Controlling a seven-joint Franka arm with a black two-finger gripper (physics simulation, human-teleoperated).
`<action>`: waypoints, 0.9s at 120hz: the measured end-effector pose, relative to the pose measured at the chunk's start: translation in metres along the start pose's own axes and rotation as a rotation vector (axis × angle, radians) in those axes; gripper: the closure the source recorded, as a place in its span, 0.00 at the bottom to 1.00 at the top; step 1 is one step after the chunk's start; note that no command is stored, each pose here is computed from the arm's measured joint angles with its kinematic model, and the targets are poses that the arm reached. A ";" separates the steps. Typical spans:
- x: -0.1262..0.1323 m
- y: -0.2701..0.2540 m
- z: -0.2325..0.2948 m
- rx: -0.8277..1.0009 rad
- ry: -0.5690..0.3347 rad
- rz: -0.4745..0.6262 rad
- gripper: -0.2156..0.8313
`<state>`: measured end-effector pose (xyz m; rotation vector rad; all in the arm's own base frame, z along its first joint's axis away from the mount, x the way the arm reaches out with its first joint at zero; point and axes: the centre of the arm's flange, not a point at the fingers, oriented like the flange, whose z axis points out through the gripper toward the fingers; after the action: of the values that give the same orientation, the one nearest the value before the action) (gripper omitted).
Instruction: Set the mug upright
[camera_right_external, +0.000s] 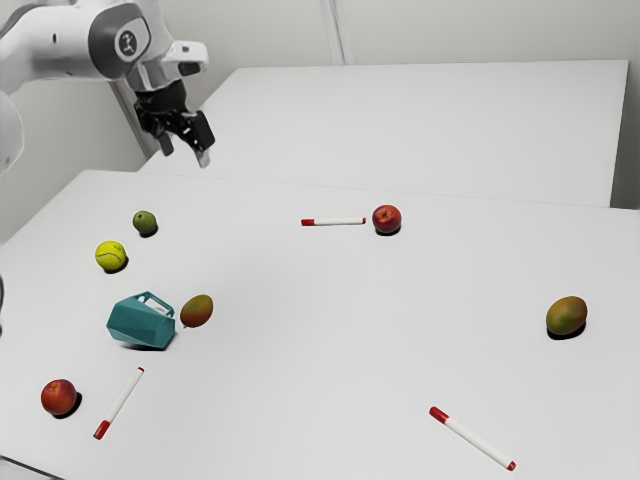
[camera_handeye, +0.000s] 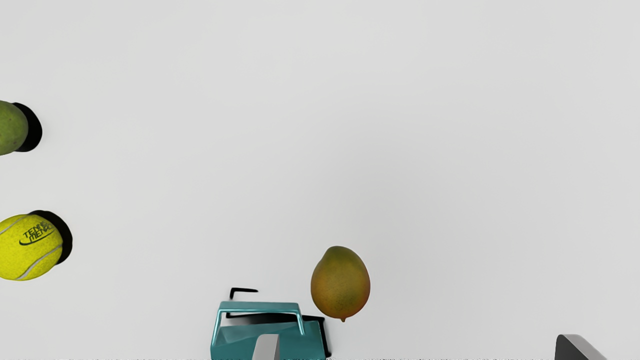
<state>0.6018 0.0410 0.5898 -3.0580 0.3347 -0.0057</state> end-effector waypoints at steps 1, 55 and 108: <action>0.000 0.000 0.000 0.000 -0.001 0.000 0.21; -0.072 -0.092 0.081 -0.370 -0.116 -0.250 0.21; -0.140 -0.201 0.211 -0.653 -0.241 -0.444 0.21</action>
<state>0.5107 0.2809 0.3932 -3.6263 -0.4537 0.5450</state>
